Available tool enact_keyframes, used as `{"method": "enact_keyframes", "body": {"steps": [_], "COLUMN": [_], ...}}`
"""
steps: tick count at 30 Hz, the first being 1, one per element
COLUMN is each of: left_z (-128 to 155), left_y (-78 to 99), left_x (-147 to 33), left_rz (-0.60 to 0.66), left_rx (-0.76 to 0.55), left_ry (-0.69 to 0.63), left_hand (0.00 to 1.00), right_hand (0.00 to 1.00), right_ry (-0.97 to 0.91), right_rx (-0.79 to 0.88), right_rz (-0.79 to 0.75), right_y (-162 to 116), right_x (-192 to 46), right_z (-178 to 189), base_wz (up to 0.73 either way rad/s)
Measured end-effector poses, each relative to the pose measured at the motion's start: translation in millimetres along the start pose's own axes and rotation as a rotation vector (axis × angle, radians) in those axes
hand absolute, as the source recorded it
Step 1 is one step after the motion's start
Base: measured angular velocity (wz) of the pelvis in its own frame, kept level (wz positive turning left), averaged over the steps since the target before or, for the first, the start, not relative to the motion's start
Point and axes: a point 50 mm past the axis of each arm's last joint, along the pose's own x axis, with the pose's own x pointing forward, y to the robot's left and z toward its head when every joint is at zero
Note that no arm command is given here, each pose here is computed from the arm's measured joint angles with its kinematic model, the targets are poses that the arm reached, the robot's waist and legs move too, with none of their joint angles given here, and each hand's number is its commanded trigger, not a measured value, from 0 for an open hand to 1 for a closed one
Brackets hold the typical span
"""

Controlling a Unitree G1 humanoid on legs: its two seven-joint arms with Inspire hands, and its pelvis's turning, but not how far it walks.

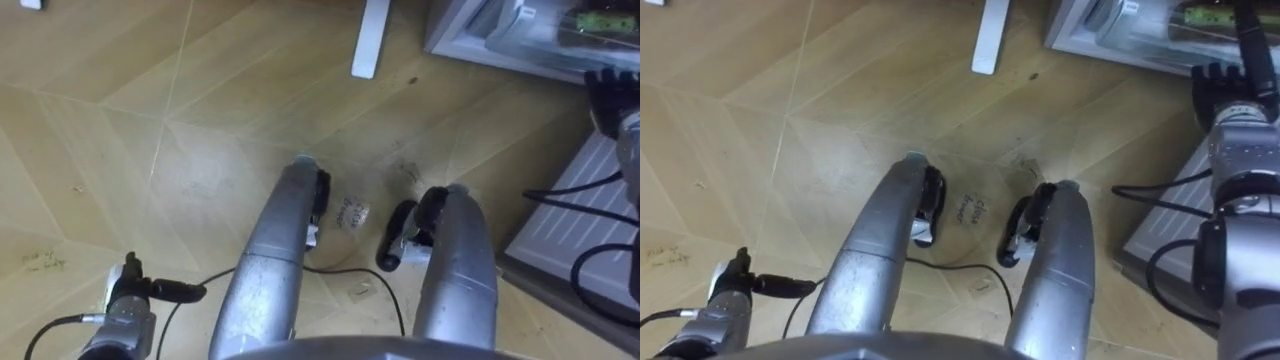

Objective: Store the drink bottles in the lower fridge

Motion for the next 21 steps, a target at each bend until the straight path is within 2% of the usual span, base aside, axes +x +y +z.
{"method": "enact_keyframes", "body": {"steps": [7, 15, 21], "left_z": [0, -12, -28], "left_y": [8.8, 24.3, 28.5], "left_x": [-0.5, -4.4, -8.7], "left_rz": [0.015, 0.041, 0.042], "left_rx": [0.01, 0.038, 0.052], "left_ry": [-0.025, -0.036, 0.0], "left_hand": [0.0, 0.0, 0.0], "right_hand": [0.0, 0.0, 0.0], "right_ry": [-0.024, -0.055, -0.082], "right_rx": [-0.028, -0.055, -0.025], "right_rz": [-0.032, -0.061, -0.125], "right_y": [0, 11, 10], "right_x": [0, 0, 0], "right_z": [1, 2, 4], "base_wz": [0.04, 0.01, 0.17]}}
